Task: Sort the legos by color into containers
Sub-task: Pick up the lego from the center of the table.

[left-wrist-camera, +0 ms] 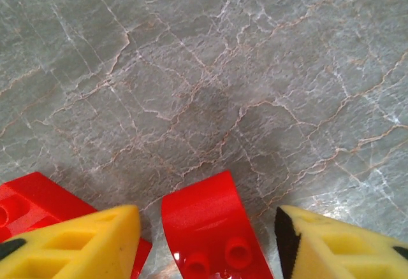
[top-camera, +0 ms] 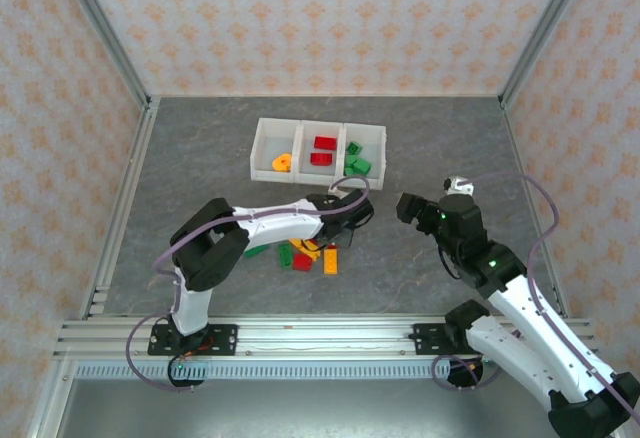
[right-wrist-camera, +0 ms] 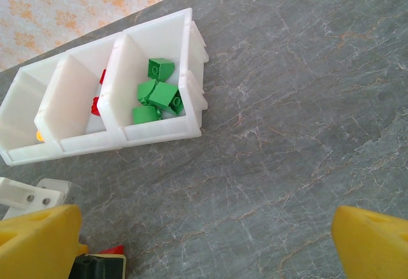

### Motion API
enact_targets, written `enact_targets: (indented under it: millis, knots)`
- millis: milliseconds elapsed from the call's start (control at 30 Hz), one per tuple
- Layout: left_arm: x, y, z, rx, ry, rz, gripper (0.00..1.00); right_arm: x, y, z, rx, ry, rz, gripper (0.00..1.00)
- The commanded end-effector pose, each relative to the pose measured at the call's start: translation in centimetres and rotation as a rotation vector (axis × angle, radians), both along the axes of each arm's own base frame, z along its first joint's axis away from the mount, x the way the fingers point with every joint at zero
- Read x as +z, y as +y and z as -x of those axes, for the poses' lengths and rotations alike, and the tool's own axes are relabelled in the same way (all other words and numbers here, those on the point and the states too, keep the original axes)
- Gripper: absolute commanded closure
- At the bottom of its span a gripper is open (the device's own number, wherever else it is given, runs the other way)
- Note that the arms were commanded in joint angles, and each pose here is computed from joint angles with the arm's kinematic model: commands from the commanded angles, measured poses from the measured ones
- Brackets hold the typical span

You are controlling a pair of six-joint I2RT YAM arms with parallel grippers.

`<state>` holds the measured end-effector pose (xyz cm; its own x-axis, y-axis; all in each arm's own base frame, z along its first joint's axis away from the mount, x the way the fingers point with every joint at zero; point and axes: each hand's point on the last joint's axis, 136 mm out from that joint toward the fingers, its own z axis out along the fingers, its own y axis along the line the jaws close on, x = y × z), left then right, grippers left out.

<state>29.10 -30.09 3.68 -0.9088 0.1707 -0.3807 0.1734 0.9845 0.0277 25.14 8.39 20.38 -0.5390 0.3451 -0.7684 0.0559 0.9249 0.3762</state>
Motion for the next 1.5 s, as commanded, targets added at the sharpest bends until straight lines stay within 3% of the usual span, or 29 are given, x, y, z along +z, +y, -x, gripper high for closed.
enact_targets:
  millis: [0,200,400,633,1100,1467]
  knots:
    - [0.6,0.7,0.5,-0.014,0.009,-0.019,0.33,0.1,-0.5,-0.3,-0.032,-0.015,0.006,0.00]
    - [2.0,0.9,0.9,-0.008,0.003,0.021,0.31,0.1,-0.5,-0.3,-0.032,-0.015,0.007,0.00]
    - [0.9,0.3,1.8,-0.001,0.042,0.070,0.38,0.1,-0.4,-0.3,-0.030,-0.017,0.005,0.00]
    - [0.0,-0.4,1.8,0.000,0.064,0.067,0.46,0.1,-0.4,-0.3,-0.028,-0.015,0.004,0.00]
    - [-3.3,-1.2,1.7,-0.028,0.122,0.012,0.46,0.0,-0.4,-0.4,-0.026,-0.013,0.008,0.00]
    - [-2.3,-1.2,0.2,-0.009,0.061,-0.008,0.71,0.1,-0.5,-0.3,-0.032,-0.015,0.008,0.00]
